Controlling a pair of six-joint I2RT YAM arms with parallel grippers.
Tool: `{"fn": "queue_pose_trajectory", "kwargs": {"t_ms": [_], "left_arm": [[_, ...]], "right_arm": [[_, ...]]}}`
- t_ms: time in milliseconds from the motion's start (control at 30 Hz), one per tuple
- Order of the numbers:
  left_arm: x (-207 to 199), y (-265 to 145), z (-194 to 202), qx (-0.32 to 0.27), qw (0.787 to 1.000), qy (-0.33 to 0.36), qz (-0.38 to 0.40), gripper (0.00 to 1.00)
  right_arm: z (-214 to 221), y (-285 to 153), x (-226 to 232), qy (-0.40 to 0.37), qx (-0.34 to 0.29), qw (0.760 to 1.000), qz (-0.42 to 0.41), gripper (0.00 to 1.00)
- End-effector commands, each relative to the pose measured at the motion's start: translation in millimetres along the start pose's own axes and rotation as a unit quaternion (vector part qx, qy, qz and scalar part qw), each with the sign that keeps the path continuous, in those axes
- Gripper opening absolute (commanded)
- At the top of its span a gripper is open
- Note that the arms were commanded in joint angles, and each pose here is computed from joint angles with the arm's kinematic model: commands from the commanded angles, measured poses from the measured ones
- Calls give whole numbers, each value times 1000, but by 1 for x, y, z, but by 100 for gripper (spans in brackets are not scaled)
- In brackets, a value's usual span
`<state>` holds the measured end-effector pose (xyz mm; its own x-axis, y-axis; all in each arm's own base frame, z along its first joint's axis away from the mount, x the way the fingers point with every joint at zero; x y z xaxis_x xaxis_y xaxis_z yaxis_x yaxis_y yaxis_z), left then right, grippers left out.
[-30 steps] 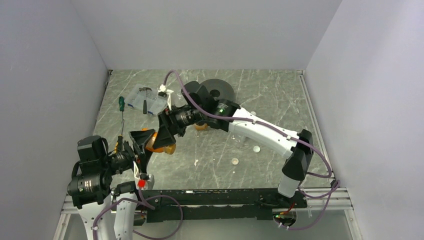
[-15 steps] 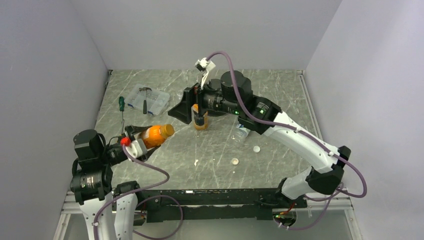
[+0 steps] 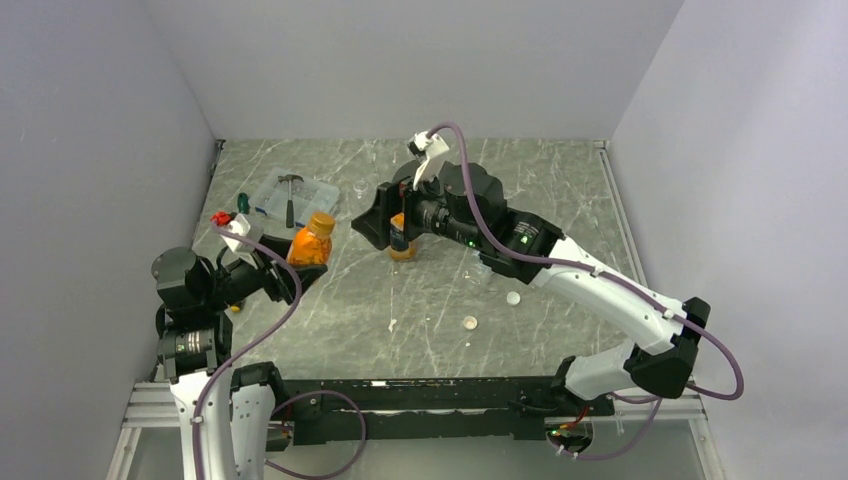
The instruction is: Unscrew the bottle caps
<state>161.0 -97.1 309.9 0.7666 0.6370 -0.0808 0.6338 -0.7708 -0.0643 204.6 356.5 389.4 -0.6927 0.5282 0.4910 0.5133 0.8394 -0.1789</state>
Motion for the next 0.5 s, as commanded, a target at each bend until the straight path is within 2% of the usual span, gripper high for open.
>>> {"fn": "queue_pose_trajectory", "kwargs": {"t_ms": [0,200,333,467], "left_arm": [[7,3,-11,-22,999,-30,-21,21],[7,3,-11,-23,999,-17,-21,21],[7,4,-10,-23,1000,-16,-10,21],[4,5,-11,-16,1000,-17,12,22]], "right_arm": [[-13,-17,-5,21,-55,997,47,100],[2,-54,-26,34,-46,992,111,100],[36,-93,-52,67,7,981,181,100],[57,-116,-54,86,56,977,188,100]]}}
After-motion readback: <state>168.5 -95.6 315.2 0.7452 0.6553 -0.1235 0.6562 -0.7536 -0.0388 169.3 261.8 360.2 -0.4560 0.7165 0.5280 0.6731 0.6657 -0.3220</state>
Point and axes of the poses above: each gripper's point midway between its finger pads, its own y axis out along the fingers, its own x axis along the line the jaws close on, z = x × y, the point moved 3 cm from there along -y, back along the fingers, and after that the axes turned 5 degrees about y, right-handed, at the moved point
